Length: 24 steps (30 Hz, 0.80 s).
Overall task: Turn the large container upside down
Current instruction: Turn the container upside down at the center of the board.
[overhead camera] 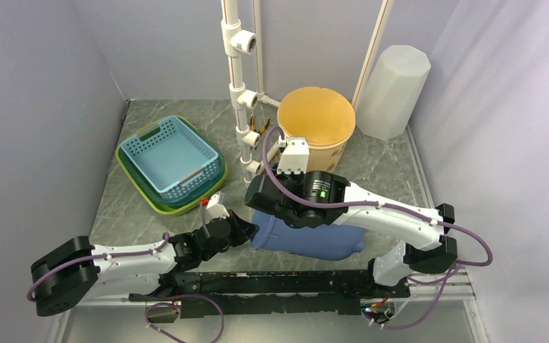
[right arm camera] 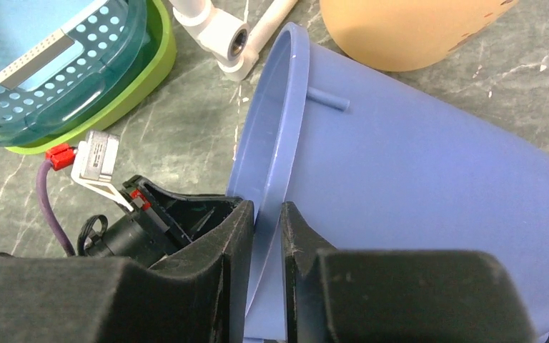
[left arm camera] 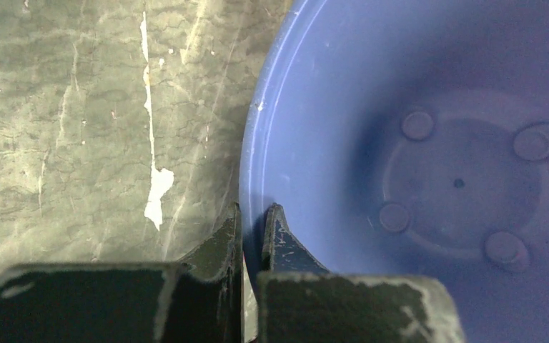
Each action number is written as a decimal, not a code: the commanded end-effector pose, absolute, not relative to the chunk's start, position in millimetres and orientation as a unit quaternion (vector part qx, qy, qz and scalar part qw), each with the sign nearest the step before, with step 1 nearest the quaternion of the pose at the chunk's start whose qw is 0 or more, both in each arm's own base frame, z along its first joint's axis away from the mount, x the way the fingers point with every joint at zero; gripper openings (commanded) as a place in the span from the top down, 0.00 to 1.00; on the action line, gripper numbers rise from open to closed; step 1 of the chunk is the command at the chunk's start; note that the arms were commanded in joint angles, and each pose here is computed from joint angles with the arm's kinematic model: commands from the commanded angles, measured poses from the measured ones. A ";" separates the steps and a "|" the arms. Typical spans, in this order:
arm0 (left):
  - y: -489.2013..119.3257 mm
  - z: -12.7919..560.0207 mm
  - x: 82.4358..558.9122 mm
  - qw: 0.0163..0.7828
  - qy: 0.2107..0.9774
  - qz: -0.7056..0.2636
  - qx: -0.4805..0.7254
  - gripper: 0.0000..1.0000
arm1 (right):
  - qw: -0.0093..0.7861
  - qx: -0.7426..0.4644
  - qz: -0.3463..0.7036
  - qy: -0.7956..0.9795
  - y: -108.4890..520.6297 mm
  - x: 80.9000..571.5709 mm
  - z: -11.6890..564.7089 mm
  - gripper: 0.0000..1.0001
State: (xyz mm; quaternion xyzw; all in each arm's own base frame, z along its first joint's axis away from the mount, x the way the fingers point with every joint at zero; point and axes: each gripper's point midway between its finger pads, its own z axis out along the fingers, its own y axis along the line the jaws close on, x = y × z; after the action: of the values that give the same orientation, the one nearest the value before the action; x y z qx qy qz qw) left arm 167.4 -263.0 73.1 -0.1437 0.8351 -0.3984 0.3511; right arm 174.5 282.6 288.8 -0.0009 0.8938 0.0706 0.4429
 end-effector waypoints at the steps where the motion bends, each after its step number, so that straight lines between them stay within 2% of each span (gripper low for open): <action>1: -275.0 90.3 165.8 0.378 0.827 -0.406 -0.085 0.97 | 0.443 0.005 0.056 0.895 287.7 177.6 280.4 0.79; 4: -275.7 90.0 164.9 0.375 0.830 -0.405 -0.082 0.97 | 0.443 0.004 0.049 0.895 289.5 178.8 275.6 0.88; 6: -275.5 91.2 164.1 0.374 0.834 -0.399 -0.076 0.91 | 0.447 0.002 0.041 0.894 286.6 180.3 275.2 0.99; 11: -267.3 94.1 162.3 0.373 0.845 -0.377 -0.069 0.73 | 0.463 -0.021 0.021 0.886 276.7 183.8 279.2 1.00; 17: -257.1 101.5 158.4 0.374 0.853 -0.360 -0.058 0.44 | 0.468 -0.052 -0.014 0.882 266.1 185.3 277.9 1.00; 24: -242.6 111.3 154.6 0.373 0.863 -0.337 -0.054 0.38 | 0.447 -0.077 -0.057 0.889 255.7 180.6 262.7 1.00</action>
State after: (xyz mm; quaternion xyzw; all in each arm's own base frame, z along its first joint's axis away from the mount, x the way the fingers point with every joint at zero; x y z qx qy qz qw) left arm 155.6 -251.4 101.9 -0.0636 0.8566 -0.3569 0.3673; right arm 180.2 273.3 263.9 -0.0535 0.8931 -0.0149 0.4465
